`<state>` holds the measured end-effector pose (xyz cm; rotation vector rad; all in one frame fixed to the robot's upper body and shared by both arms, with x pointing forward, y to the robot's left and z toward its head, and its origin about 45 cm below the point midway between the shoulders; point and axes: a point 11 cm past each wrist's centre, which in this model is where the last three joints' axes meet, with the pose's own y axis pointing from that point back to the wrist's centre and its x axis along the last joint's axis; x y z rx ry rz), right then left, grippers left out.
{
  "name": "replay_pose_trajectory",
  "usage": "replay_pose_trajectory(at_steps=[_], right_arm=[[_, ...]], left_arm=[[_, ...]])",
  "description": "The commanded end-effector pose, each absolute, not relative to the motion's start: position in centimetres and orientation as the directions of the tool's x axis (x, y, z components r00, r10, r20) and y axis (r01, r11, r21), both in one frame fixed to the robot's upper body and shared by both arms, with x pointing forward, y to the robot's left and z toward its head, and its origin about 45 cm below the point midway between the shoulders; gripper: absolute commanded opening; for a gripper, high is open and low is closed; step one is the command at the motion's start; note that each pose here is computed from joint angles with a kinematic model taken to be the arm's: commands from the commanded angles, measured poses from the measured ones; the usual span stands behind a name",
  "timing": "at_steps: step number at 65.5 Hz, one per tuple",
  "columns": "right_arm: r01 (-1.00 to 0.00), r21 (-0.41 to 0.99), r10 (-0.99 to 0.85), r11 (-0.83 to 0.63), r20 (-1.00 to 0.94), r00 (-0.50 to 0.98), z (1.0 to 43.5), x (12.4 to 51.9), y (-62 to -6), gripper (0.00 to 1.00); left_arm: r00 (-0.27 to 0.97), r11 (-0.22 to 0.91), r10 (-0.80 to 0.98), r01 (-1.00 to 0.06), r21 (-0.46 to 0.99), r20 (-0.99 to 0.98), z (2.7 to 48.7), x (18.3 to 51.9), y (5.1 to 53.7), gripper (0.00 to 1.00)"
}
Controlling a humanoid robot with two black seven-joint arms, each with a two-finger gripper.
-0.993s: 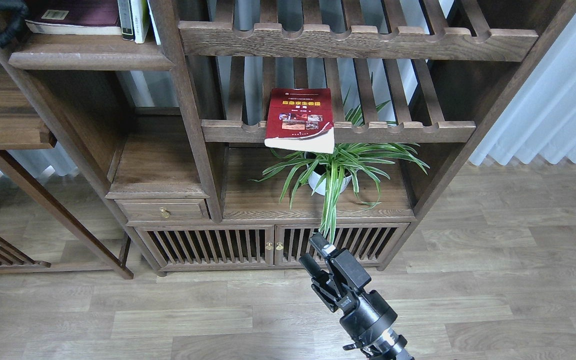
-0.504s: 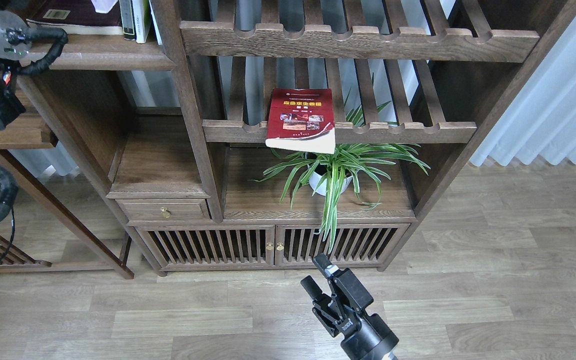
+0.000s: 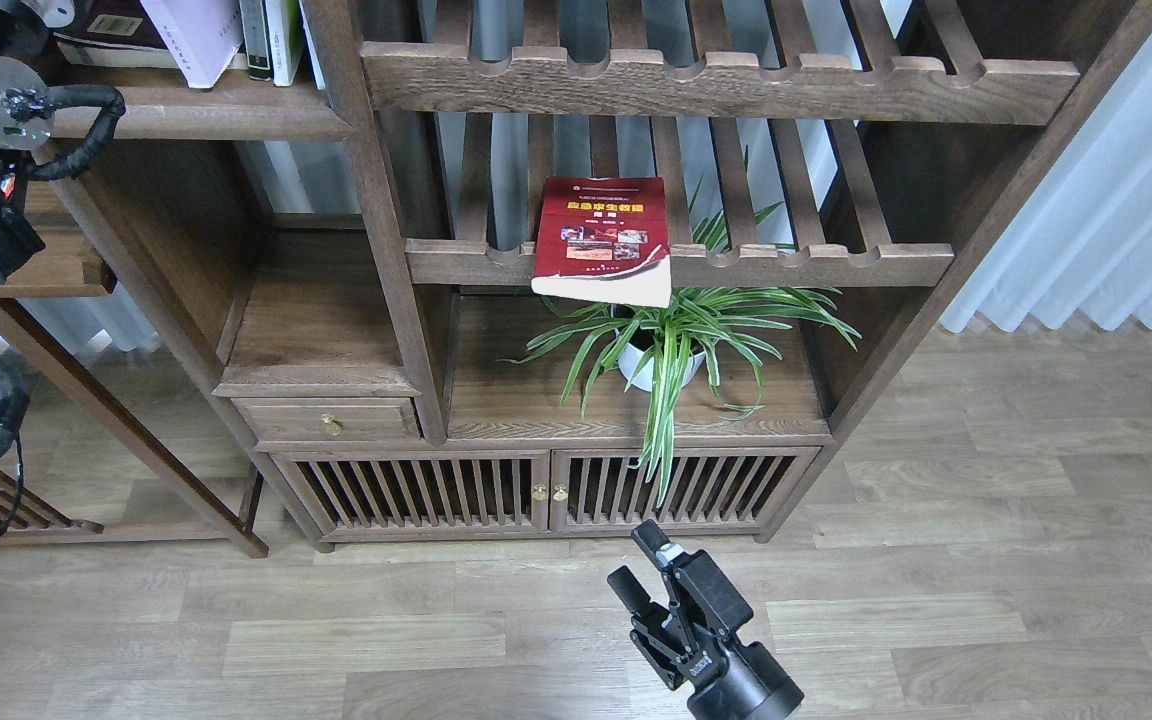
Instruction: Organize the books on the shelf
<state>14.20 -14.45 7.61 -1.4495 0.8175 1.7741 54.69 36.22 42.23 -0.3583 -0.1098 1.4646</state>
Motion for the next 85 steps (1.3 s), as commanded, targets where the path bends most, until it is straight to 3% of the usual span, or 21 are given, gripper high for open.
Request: replay_pose_trajectory(at_steps=[1,12,29,48,59,70,85], right_arm=[[-0.826,0.045,0.123,-0.562,-0.983,-0.137,7.6,14.1,-14.4,0.91],[-0.825,0.047,0.121,-0.563,-0.983,-0.139,7.5,14.0,-14.4,0.91],[-0.826,0.051,0.119,-0.561,-0.983,-0.142,7.5,13.9,-14.5,0.91],[-0.832,0.05,0.116,-0.552,-0.984,-0.136,7.5,14.2,-14.8,0.91],[-0.835,0.044,0.12,-0.549,-0.984,-0.131,7.6,14.4,-14.8,0.91],[-0.834,0.034,0.119,-0.551,-0.986,-0.119,7.7,15.1,-14.7,0.92],[-0.844,0.007,0.096,-0.536,-0.993,-0.069,8.1,17.8,-15.4,0.92]], left_arm=[[0.055,-0.038,0.969,-0.931,-0.363,-0.243,42.7,53.9,38.9,0.99],[0.145,-0.018,0.933,-0.895,-0.445,-0.329,44.7,54.1,37.2,0.99],[0.222,0.045,0.925,-0.87,-0.491,-0.309,46.9,54.0,36.2,0.99],[0.328,0.177,0.902,-0.875,-0.452,-0.281,44.7,53.3,34.1,0.99],[0.431,0.318,0.872,-0.859,-0.402,-0.232,42.8,50.2,34.3,0.99],[0.567,0.475,0.804,-0.794,-0.379,-0.18,41.8,44.3,34.7,0.99],[0.572,0.502,0.753,-0.819,-0.276,-0.327,34.4,40.2,34.0,0.99]])
